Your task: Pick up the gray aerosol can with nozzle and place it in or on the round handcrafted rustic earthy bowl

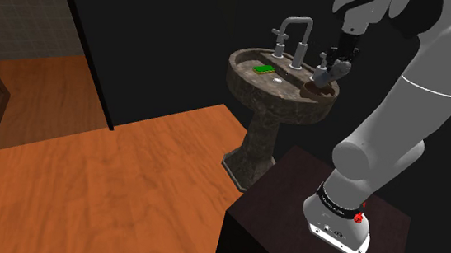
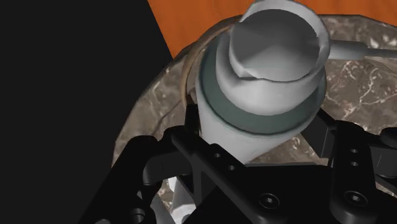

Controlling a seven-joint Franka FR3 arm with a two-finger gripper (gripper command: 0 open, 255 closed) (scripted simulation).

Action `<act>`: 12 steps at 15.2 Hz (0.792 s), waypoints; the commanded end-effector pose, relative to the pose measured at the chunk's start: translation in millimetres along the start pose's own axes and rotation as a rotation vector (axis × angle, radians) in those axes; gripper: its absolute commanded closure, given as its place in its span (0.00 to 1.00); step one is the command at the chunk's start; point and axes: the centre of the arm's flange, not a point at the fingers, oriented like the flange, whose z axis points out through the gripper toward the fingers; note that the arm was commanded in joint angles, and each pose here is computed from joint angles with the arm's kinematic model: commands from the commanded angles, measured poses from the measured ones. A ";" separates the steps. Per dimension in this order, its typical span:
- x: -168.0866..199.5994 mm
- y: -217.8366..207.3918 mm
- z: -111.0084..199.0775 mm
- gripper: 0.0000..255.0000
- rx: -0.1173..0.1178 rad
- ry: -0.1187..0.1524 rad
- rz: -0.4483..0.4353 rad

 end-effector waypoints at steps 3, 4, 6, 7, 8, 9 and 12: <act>-2.9 6.7 19.2 1.00 0.000 0.001 -0.002; -2.8 6.5 24.4 1.00 0.000 0.001 -0.002; -2.4 6.2 35.0 1.00 0.000 0.001 -0.002; -2.2 6.0 40.3 1.00 0.000 0.001 -0.002; -2.0 5.8 45.5 1.00 0.000 0.001 -0.002; -1.8 5.6 50.8 1.00 0.000 0.001 -0.002; -1.3 5.0 66.6 1.00 0.000 0.001 -0.002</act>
